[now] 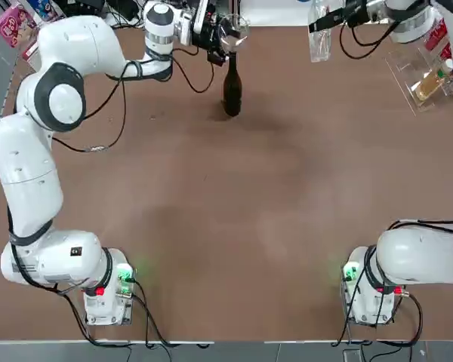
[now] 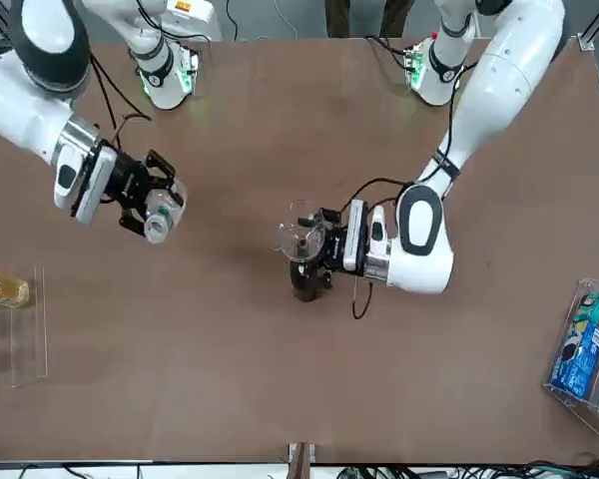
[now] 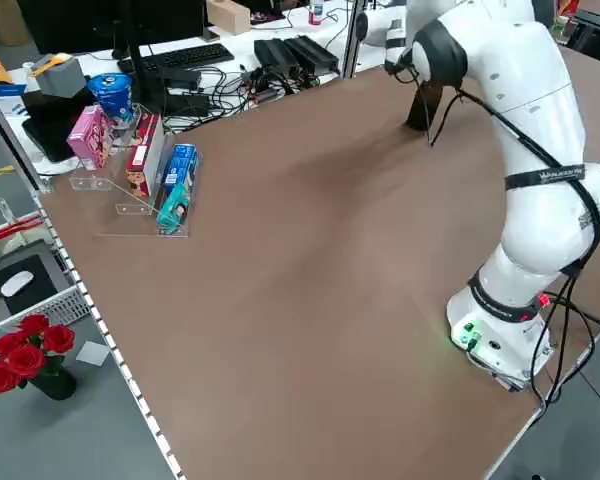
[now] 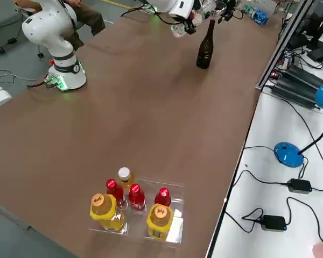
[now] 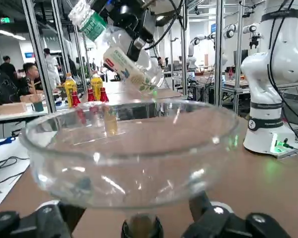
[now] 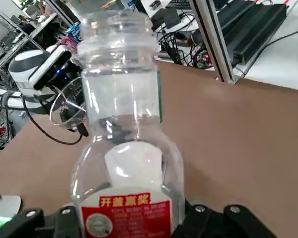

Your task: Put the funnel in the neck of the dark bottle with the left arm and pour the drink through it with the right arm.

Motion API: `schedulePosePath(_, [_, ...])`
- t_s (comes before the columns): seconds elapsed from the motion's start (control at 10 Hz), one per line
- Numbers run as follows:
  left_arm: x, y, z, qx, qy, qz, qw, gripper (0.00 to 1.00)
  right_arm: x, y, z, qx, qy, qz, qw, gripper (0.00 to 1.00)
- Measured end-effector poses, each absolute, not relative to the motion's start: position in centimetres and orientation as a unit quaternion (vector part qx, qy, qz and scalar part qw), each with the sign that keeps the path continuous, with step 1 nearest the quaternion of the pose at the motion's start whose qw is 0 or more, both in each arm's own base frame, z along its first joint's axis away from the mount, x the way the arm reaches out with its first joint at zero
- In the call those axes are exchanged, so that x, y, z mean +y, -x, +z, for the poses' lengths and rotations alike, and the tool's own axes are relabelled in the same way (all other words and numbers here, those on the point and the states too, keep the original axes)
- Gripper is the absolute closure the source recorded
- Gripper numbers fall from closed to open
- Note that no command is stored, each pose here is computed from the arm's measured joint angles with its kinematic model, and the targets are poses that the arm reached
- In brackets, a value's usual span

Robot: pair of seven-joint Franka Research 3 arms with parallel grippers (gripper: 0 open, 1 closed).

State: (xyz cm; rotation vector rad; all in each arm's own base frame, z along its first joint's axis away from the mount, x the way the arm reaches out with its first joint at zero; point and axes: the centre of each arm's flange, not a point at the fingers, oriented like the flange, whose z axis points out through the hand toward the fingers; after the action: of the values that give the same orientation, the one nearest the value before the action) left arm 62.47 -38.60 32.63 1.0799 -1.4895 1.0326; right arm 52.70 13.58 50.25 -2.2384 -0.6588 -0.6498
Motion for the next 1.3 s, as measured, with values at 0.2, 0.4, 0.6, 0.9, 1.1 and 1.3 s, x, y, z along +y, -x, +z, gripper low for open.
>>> schedulePosePath(0.2, [-38.4,-62.7,32.4,-0.613,-0.446,0.427,0.493,0.28,16.0,-51.7,51.5,-0.239,0.879,-0.238,0.336,0.49])
schedulePosePath(0.4, [-37.8,-63.0,32.4,-0.607,-0.450,0.431,0.493,0.36,19.7,-50.1,52.7,-0.217,0.897,-0.216,0.318,0.49])
schedulePosePath(0.6, [-37.8,-63.1,32.4,-0.601,-0.452,0.434,0.496,0.43,23.0,-48.5,53.8,-0.187,0.916,-0.195,0.296,0.49])
schedulePosePath(0.9, [-38.1,-62.9,31.4,-0.588,-0.457,0.433,0.508,0.53,27.3,-46.7,56.2,-0.163,0.933,-0.184,0.263,0.48])
schedulePosePath(1.1, [-38.1,-62.9,31.1,-0.583,-0.459,0.434,0.512,0.60,30.8,-45.1,57.5,-0.148,0.941,-0.178,0.245,0.48])
schedulePosePath(1.3, [-38.1,-62.9,31.1,-0.582,-0.459,0.434,0.512,0.68,34.0,-43.6,58.3,-0.129,0.951,-0.176,0.219,0.48])
